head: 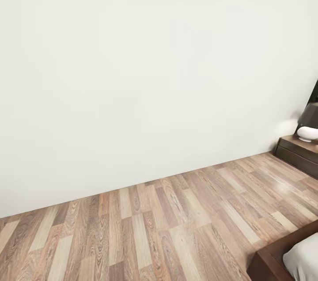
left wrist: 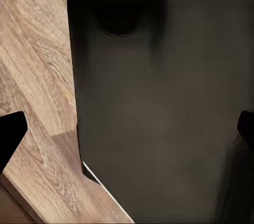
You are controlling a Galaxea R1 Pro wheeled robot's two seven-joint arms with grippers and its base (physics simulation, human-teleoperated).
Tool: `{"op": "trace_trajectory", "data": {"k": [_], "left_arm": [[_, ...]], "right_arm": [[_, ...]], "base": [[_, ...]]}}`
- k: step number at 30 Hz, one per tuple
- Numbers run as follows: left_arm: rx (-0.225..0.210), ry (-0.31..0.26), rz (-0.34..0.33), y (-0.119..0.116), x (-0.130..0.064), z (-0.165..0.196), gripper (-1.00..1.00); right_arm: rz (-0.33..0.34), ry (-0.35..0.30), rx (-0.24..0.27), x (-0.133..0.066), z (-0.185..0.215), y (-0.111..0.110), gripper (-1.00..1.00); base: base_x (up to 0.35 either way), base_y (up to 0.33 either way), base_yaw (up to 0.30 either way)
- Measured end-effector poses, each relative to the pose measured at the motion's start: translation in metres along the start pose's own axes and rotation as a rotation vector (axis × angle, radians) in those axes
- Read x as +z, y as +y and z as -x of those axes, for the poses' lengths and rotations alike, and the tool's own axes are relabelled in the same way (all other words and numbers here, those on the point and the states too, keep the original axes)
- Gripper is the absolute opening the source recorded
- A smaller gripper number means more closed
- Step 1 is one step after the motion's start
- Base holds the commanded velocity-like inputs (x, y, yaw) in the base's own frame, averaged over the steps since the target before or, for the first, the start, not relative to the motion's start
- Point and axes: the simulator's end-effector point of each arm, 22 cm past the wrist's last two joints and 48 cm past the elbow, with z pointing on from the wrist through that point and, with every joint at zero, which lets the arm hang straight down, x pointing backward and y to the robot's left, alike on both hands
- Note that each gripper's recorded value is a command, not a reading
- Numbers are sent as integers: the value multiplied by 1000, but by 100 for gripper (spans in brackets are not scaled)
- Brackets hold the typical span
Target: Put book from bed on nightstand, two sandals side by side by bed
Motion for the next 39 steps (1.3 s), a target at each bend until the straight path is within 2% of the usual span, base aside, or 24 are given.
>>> {"op": "trace_trajectory", "data": {"k": [2,6,12,24,39], "left_arm": [[6,-12,6,6,0,6,100],[6,-13,6,6,0,6,100],[6,-43,1,1,0,20,100],[6,-47,0,1,-1,22,100],[6,-47,0,1,-1,22,100]], "right_arm": [[-2,-6,-6,0,4,-1,100],[2,-6,-5,0,4,0,100],[9,-7,5,0,5,2,100],[10,-7,7,0,5,2,100],[10,-7,7,0,4,2,100]], "base": [[0,0,0],[0,0,0],[0,0,0],[0,0,-3],[0,0,-217]]}}
